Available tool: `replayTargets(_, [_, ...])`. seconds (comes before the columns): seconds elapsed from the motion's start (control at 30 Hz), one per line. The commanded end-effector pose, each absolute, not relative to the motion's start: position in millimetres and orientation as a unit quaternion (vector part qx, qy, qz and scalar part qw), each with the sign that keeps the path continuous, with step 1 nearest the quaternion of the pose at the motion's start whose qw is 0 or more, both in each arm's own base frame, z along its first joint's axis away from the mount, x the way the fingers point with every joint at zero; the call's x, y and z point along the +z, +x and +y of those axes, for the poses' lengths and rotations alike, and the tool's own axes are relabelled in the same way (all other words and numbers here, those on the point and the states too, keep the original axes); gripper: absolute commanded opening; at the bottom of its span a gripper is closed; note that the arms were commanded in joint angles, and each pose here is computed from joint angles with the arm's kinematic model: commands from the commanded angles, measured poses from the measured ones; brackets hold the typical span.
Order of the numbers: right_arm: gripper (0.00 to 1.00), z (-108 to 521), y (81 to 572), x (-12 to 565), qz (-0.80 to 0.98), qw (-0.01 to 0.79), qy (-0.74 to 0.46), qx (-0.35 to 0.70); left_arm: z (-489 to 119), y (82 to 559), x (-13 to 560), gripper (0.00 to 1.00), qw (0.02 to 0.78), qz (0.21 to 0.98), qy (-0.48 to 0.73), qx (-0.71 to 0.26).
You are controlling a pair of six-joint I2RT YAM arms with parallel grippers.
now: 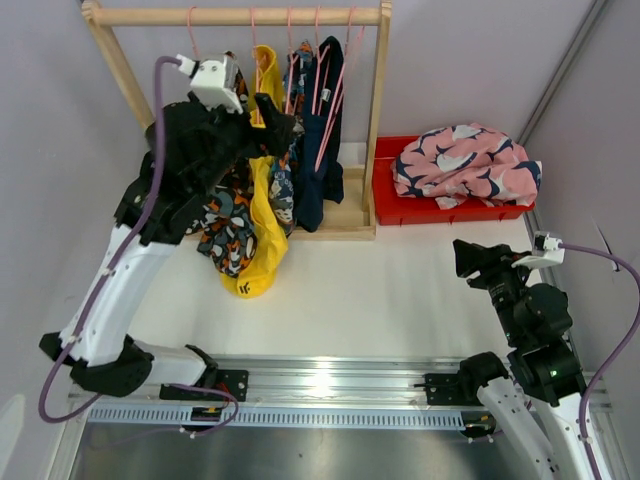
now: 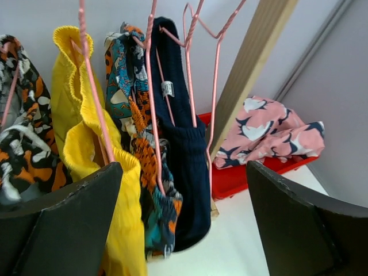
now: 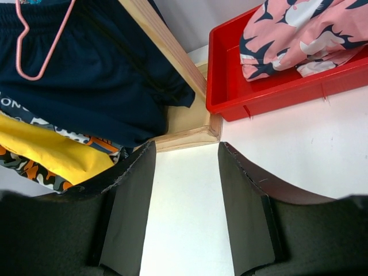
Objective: Remove the shorts from the hanger
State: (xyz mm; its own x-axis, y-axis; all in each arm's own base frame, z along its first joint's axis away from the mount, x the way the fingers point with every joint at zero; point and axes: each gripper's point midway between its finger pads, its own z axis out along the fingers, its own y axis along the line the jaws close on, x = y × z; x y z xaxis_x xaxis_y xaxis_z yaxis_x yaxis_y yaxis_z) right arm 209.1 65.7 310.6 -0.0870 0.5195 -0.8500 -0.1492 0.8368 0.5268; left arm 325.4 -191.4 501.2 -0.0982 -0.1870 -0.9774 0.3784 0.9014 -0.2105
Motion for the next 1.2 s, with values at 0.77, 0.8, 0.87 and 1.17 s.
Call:
replayTargets(0.77, [0.53, 51, 199, 314, 0.688, 0.677, 0.137, 0.222, -256, 435, 507, 0.64, 0.672, 0.705, 0.078, -0.213])
replayTargets(0.8, [0.53, 51, 199, 314, 0.688, 0.678, 0.137, 0.221, -259, 440, 501, 0.64, 0.669, 0.708, 0.079, -0.212])
replayTargets(0.87, [0.53, 51, 200, 313, 0.689, 0.677, 0.137, 0.221, -260, 445, 497, 0.64, 0.668, 0.71, 0.078, -0.208])
replayTargets(1.17, [0.53, 51, 200, 314, 0.687, 0.678, 0.136, 0.222, -260, 469, 471, 0.63, 0.664, 0.726, 0.07, -0.165])
